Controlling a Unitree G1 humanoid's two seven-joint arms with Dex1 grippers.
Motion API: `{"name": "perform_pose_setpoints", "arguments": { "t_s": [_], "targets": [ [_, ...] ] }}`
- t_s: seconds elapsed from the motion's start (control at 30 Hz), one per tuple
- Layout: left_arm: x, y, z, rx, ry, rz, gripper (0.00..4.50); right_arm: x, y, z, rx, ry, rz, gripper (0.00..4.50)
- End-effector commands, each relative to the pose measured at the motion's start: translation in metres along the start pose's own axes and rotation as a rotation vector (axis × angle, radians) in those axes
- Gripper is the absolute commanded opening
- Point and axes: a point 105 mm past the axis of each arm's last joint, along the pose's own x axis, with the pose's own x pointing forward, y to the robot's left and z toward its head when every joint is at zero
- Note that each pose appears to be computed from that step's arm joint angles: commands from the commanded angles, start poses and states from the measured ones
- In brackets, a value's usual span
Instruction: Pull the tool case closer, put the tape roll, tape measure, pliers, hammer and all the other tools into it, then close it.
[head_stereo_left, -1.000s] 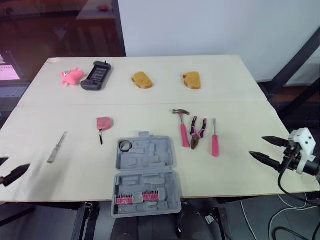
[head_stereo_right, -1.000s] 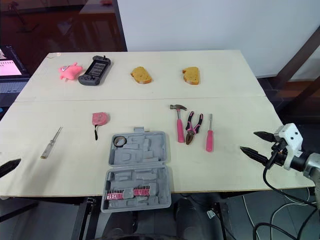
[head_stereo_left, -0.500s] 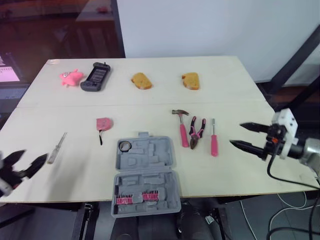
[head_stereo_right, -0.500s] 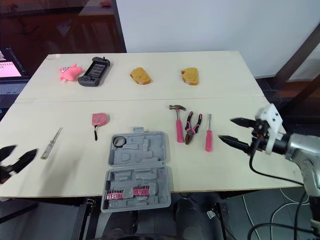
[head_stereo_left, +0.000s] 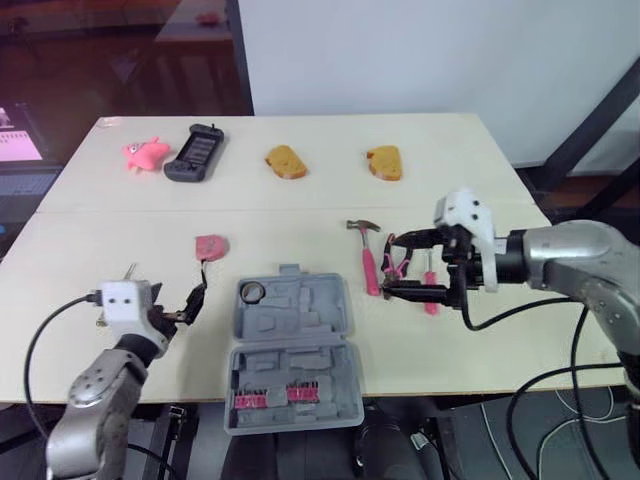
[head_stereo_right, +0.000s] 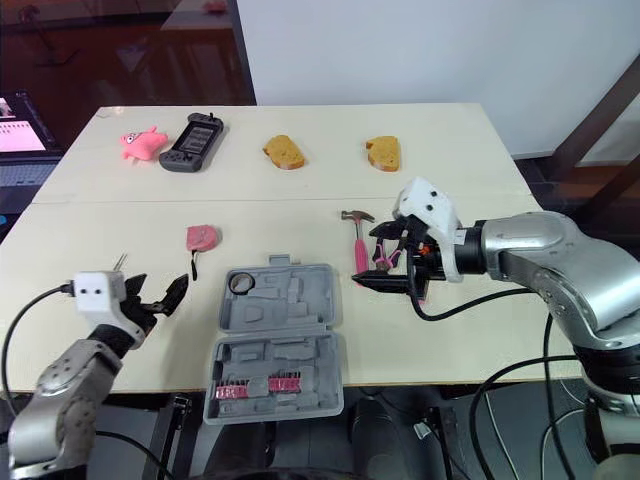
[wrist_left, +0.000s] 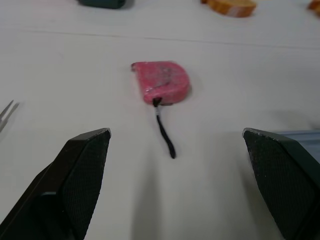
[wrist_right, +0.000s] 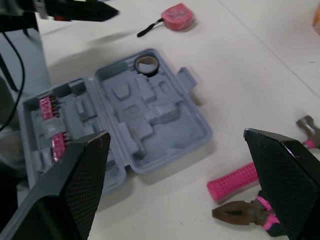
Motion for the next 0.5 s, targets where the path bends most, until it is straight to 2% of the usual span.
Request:
{"name": "perform_pose_setpoints", "arguments": {
  "t_s": [0.03,0.27,0.5],
  "targets": [
    [0.013,-0.005,0.009,0.027,-0.062,0.037,4.45,-0.005,0.0,0.007,-0.013,0.013,-0.007,4.5],
    [0.044,-0.013,-0.006,0.006,-0.046,0.073,4.45,-0.008,-0.006,0.001,-0.029,0.061,-0.024,4.5],
    [0.065,-0.009,-0.008,-0.066,-0.05,0.105,4.45,-0.018,-0.019,-0.012,-0.013,0.113,-0.092,4.5]
  ]
}}
